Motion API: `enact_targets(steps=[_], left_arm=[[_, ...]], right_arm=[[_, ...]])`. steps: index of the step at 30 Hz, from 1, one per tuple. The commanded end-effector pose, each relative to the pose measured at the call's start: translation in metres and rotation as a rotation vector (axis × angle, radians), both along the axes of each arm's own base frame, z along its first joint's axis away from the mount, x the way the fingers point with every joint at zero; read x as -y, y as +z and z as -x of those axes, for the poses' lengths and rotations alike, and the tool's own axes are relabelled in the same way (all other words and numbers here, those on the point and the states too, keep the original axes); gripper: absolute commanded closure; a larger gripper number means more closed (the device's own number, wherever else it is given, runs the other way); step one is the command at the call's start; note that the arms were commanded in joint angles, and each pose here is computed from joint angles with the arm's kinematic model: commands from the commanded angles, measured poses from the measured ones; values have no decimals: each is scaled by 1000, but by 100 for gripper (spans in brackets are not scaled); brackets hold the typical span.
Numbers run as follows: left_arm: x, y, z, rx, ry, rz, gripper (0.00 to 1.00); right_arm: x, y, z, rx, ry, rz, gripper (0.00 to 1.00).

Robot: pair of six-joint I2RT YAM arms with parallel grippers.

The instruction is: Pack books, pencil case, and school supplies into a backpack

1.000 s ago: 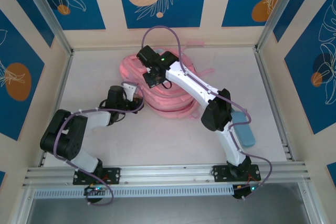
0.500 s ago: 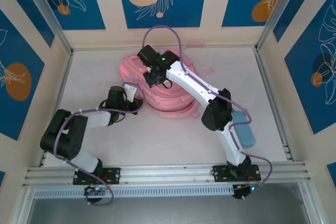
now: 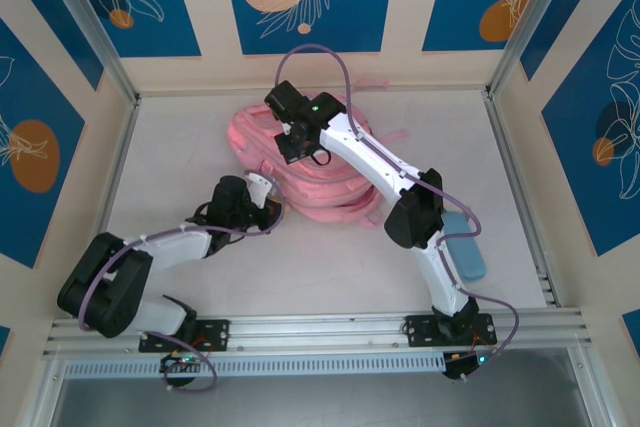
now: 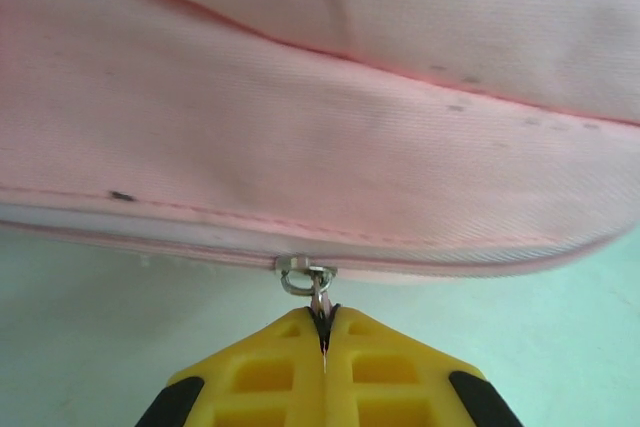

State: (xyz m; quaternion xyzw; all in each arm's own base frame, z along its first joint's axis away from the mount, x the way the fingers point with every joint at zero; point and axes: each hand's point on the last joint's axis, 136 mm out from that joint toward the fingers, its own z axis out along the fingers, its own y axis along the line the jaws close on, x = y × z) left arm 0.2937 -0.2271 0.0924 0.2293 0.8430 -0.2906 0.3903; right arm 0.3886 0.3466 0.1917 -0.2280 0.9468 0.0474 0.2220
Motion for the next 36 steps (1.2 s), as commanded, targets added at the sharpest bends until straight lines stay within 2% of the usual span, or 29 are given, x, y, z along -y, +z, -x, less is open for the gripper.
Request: enact_targets(steps=[1,10,14,17,21,23,28,36], left_arm=[[16,8,24,-7,-58,42,100],[44,22,49,8,-122,81,100],[24,12,39,7,4,31,99],[-1,2,32,-34,117,-27,81],[-33,-4,26,-83,223,-75,47],[-44,-6,21,-89,247,-93,39],[-45,-8,12,-84,201,-60,33],[-17,6,3,40,19,-38,35]], right_arm=[[-9,41,-19,97,-47,-133,100],[-32,25,-6,-20,-19,-239,100],[-30,25,-4,-35,-29,-249,100],[-20,32,-5,-17,-37,-242,100],[-10,46,-4,9,-34,-250,100],[-7,51,-3,14,-32,-255,100],[-5,61,-5,20,-32,-281,100],[-5,74,-4,24,-21,-311,100]])
